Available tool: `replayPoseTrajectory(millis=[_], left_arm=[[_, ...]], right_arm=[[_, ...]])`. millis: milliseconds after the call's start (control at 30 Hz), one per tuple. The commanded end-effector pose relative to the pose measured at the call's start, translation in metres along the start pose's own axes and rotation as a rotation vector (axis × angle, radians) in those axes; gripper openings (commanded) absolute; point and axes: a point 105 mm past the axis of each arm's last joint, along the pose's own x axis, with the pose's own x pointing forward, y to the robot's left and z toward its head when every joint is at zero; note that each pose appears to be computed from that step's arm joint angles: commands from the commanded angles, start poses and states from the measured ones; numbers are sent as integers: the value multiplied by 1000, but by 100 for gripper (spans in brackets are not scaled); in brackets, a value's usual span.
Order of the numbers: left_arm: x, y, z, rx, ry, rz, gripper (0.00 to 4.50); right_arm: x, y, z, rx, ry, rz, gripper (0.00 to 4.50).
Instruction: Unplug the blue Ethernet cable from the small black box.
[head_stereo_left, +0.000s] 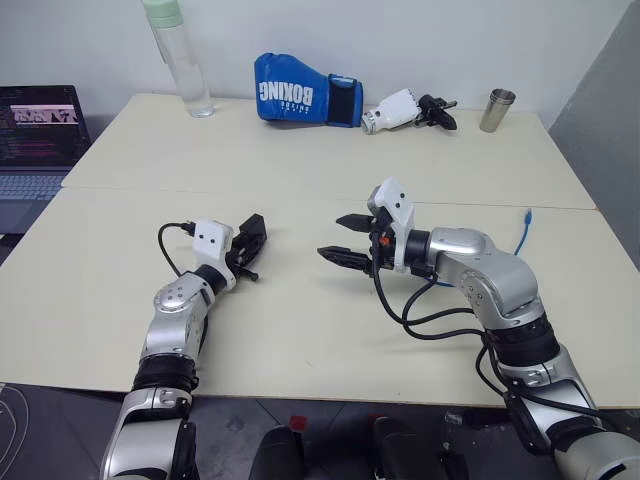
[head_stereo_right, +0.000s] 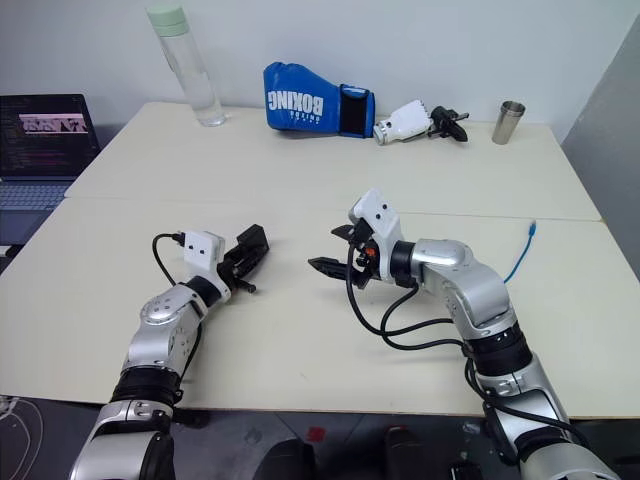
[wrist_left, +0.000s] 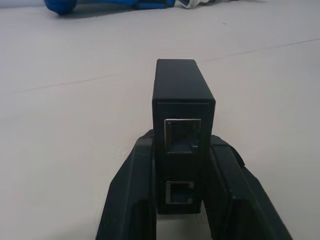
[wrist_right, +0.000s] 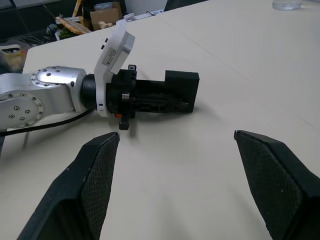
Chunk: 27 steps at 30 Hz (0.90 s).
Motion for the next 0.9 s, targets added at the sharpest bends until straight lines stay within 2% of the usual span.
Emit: replayPoseTrajectory(millis=[33,267,500,600,800,900], left_arm=[[-3,5,1,-26,-8,10,227],[-6,10,4,-23,-7,15,367],[-17,12,16,36,-22,19,367],[-32,15,33,89,-37,12,367],[-52,10,58,168,26,-67,367],[-63,2,73,241,71,-147,367]], right_arm=[[-5,0,19,-26,-57,8,389],[-4,1,20,-26,-60,10,389],[-8,1,18,-34,-57,-1,389],[-26,3,15,-42,-51,-5,389],[-60,1,13,-33,-45,-39,389],[-88,-4,11,-35,-26,-67,389]])
